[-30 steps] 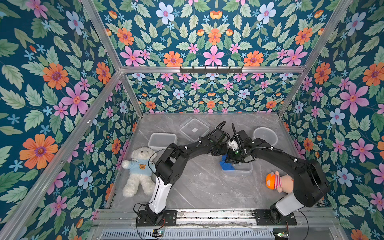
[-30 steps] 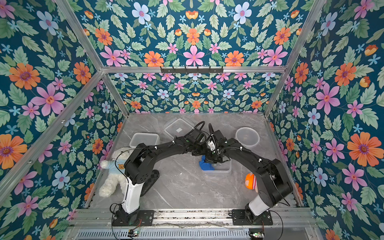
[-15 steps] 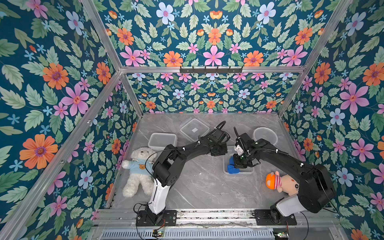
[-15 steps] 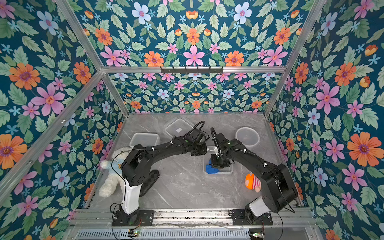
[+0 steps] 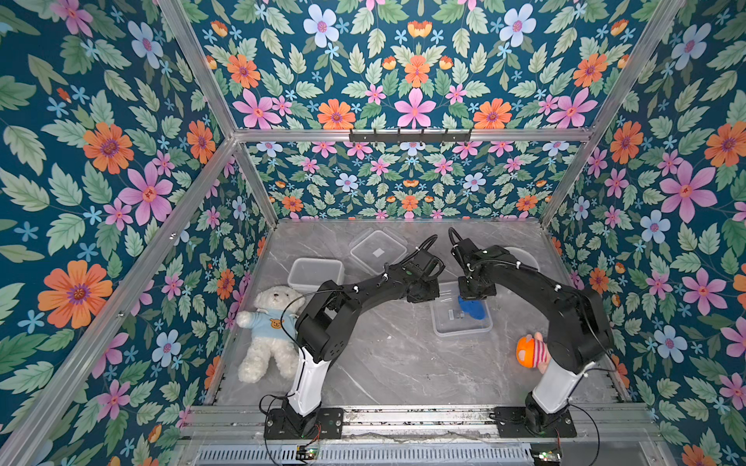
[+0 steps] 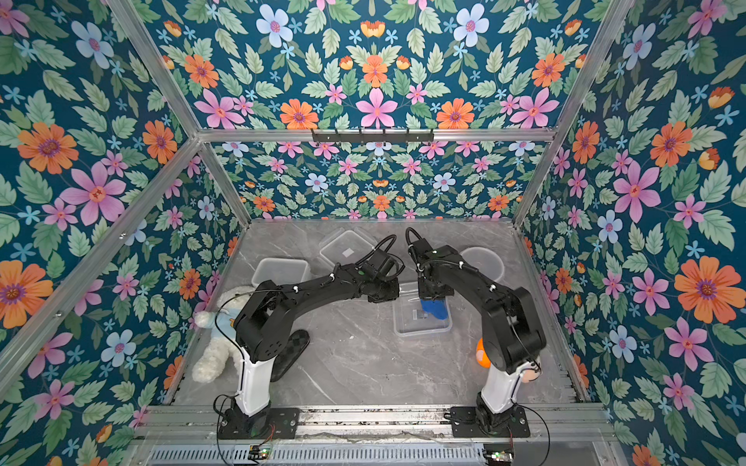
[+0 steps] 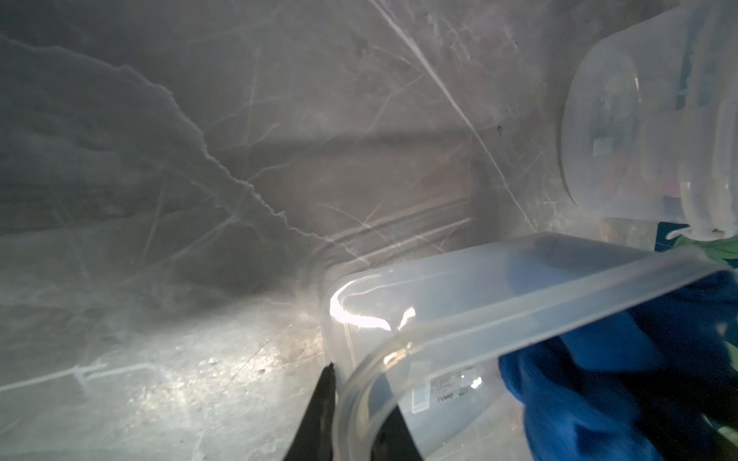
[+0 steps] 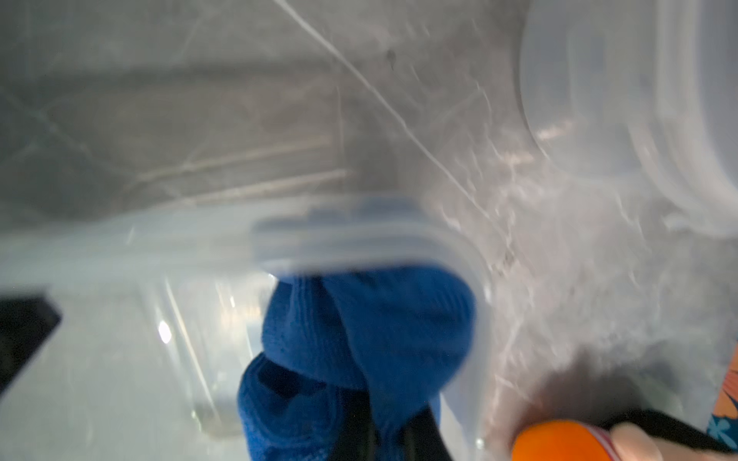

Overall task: Wipe the insides of the lunch boxes
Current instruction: Wipe the dirt inside the lunch box, then move the lunch box to the center of the board.

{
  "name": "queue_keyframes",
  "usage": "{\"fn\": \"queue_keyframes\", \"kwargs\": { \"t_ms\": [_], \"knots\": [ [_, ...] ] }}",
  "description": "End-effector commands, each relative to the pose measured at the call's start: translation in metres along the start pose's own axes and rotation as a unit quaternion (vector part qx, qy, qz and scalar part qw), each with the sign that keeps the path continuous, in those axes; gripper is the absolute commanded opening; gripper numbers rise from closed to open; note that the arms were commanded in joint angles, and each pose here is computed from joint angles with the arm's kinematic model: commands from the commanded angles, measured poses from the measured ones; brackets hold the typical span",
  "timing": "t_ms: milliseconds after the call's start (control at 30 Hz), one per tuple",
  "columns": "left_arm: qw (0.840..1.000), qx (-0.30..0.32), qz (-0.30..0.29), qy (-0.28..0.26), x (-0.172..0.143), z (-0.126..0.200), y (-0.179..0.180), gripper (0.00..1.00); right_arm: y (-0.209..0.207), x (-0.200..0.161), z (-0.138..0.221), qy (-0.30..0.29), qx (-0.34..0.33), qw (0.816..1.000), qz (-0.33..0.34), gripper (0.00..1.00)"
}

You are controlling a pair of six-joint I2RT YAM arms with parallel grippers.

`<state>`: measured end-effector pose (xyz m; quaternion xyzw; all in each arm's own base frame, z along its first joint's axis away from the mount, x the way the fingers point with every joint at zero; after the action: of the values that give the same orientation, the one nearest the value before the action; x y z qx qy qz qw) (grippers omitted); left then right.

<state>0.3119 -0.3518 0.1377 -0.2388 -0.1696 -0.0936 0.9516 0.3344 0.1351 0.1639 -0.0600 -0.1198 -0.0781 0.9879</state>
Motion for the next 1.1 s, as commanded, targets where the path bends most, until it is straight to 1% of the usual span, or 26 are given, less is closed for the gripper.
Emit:
{"fn": "queue_keyframes", "kwargs": {
  "t_ms": [0,67,133,267,333,433,533,600,667,700,767,833,867,900,967,1000,1033,1067],
  "knots": [
    [1.000,-0.005,-0.011,0.005,0.000,0.000,-0.002,0.17,0.028,0.025,-0.013,-0.044,0.043,0.998,0.010,0.00],
    [1.000,-0.006,-0.012,0.008,-0.001,-0.002,-0.003,0.17,0.051,0.028,-0.019,-0.042,0.105,0.993,0.031,0.00],
    [1.000,-0.008,-0.012,0.009,0.001,-0.004,-0.004,0.17,0.071,0.025,-0.025,-0.020,0.190,0.981,0.043,0.00],
    [1.000,-0.008,-0.011,0.009,0.002,-0.004,-0.005,0.17,0.073,0.010,-0.039,0.021,0.211,0.977,0.023,0.00],
    [1.000,-0.007,-0.009,0.006,0.003,-0.003,-0.005,0.17,0.066,-0.008,-0.045,0.050,0.209,0.976,0.019,0.00],
    [1.000,-0.004,-0.008,0.001,0.006,-0.001,-0.004,0.17,0.043,-0.036,-0.049,0.083,0.167,0.982,0.013,0.00],
    [1.000,0.000,-0.008,-0.001,0.006,0.000,-0.002,0.17,0.009,-0.057,-0.051,0.092,0.086,0.992,0.014,0.00],
    [1.000,0.005,-0.008,-0.002,0.007,0.001,-0.001,0.17,-0.009,-0.061,-0.050,0.087,0.043,0.995,0.015,0.00],
    [1.000,0.010,-0.008,-0.004,0.008,0.003,0.000,0.17,-0.019,-0.059,-0.044,0.074,0.015,0.997,0.017,0.00],
    [1.000,0.015,-0.008,-0.004,0.008,0.004,0.001,0.17,-0.020,-0.057,-0.040,0.066,0.009,0.998,0.018,0.00],
    [1.000,0.022,-0.009,-0.008,0.010,0.006,0.003,0.17,-0.019,-0.050,-0.030,0.050,0.018,0.998,0.017,0.00],
    [0.999,0.031,-0.010,-0.008,0.013,0.007,0.005,0.17,-0.009,-0.037,-0.010,0.029,0.070,0.997,0.017,0.00],
    [0.999,0.035,-0.011,-0.010,0.016,0.007,0.005,0.18,-0.003,-0.032,0.002,0.017,0.111,0.994,0.017,0.00],
    [0.999,0.040,-0.014,-0.011,0.020,0.007,0.005,0.18,0.006,-0.024,0.025,-0.006,0.178,0.984,0.019,0.00],
    [0.999,0.045,-0.016,-0.015,0.030,0.006,0.004,0.17,0.023,-0.012,0.068,-0.041,0.311,0.949,0.027,0.00],
    [0.999,0.046,-0.017,-0.016,0.035,0.004,0.004,0.18,0.029,-0.005,0.093,-0.064,0.372,0.926,0.030,0.00],
    [0.999,0.046,-0.015,-0.019,0.043,0.003,0.005,0.18,0.031,0.001,0.115,-0.088,0.406,0.909,0.031,0.00],
    [0.999,0.048,-0.013,-0.023,0.049,0.001,0.006,0.18,0.031,0.005,0.132,-0.109,0.422,0.900,0.030,0.00]
  ]
}}
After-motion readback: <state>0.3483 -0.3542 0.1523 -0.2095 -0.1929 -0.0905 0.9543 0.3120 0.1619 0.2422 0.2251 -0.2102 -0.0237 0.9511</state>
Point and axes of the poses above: each gripper's point midway between its finger pads, its own z axis back along the fingers, its own y axis along the line the jaws close on, x = y × z, the point moved 8 cm from there along z, back along the fingers, and after that the axes turned 8 degrees about -z, right-handed, at the moved point
